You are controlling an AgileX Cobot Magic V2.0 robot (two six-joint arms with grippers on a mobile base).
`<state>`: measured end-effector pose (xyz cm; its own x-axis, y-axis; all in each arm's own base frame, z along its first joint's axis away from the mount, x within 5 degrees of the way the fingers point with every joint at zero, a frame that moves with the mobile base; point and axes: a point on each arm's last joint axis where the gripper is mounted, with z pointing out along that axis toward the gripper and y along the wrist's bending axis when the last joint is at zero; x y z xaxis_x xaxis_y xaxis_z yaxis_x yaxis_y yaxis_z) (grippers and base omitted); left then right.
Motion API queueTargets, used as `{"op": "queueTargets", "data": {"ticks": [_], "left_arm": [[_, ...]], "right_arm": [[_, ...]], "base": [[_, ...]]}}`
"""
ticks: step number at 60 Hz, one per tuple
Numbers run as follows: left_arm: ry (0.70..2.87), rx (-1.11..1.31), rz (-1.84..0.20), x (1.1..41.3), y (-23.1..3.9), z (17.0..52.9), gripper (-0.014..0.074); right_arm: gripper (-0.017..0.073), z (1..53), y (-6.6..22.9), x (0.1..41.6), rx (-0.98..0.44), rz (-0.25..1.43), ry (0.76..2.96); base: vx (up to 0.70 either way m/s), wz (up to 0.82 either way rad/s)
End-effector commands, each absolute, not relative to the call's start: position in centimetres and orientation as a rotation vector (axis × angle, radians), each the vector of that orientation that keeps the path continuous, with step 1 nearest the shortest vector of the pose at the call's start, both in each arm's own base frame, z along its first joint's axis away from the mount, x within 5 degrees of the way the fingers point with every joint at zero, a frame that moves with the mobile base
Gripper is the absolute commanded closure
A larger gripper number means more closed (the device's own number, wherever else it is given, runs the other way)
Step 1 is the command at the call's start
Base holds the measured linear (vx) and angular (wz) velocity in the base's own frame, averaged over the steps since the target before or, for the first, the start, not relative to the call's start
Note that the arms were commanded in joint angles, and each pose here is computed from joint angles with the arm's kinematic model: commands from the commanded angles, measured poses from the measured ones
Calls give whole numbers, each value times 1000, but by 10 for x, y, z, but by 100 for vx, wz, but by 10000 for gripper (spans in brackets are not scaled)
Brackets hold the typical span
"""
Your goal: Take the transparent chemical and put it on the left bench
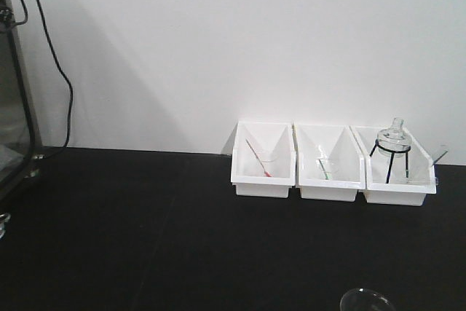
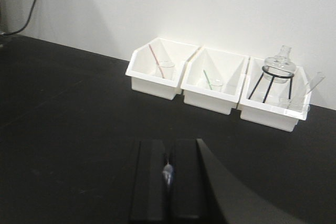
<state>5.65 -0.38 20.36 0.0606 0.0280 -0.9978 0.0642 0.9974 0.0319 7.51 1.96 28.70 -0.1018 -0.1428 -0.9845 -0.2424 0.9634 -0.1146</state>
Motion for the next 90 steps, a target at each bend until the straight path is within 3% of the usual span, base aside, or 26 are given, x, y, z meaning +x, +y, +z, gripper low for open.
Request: {"op": "queueTargets", "data": {"ticks": [1, 57, 66, 78, 90], "left_arm": [[1429, 64, -35, 55, -4, 206, 597], [1429, 64, -35, 55, -4, 206, 597], [1429, 64, -35, 55, -4, 206, 597], [1429, 64, -35, 55, -4, 206, 597], [1429, 64, -35, 55, -4, 206, 597]], "right_arm": [[559, 303, 17, 76, -255, 58, 1594], [559, 303, 17, 76, -247, 73, 1593], [559, 306, 18, 77, -127, 209, 1578], [559, 308, 9, 108, 171, 299, 1570], [559, 301, 18, 157, 149, 315, 1786]], "base": [[19, -18], [5, -8], [0, 0], [0, 0], [0, 0]]}}
